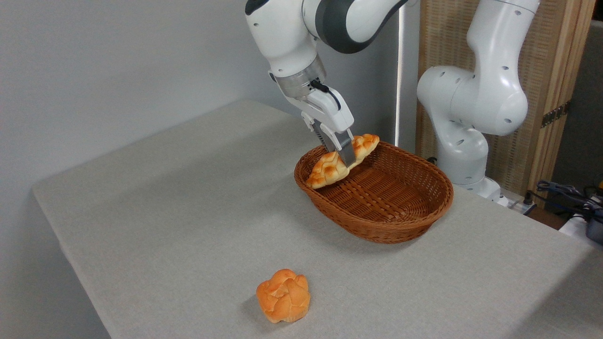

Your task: Put bread into the basket

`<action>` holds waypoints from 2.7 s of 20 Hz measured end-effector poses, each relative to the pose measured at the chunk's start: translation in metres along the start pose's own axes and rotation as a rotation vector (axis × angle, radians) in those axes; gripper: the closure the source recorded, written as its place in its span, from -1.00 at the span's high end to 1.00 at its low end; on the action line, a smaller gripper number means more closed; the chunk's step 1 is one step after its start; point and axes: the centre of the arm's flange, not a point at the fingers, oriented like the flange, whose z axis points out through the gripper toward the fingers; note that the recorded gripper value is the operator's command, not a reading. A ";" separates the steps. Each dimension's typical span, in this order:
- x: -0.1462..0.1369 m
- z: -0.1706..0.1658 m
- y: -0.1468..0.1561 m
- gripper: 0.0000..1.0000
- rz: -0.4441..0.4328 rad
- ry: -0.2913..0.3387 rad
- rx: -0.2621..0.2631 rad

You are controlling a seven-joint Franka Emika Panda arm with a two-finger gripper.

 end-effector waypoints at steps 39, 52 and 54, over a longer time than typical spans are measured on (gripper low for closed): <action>-0.008 -0.247 -0.167 1.00 -0.067 0.303 0.213; -0.006 -0.219 -0.184 1.00 -0.094 0.274 0.173; -0.006 -0.217 -0.183 1.00 -0.093 0.275 0.175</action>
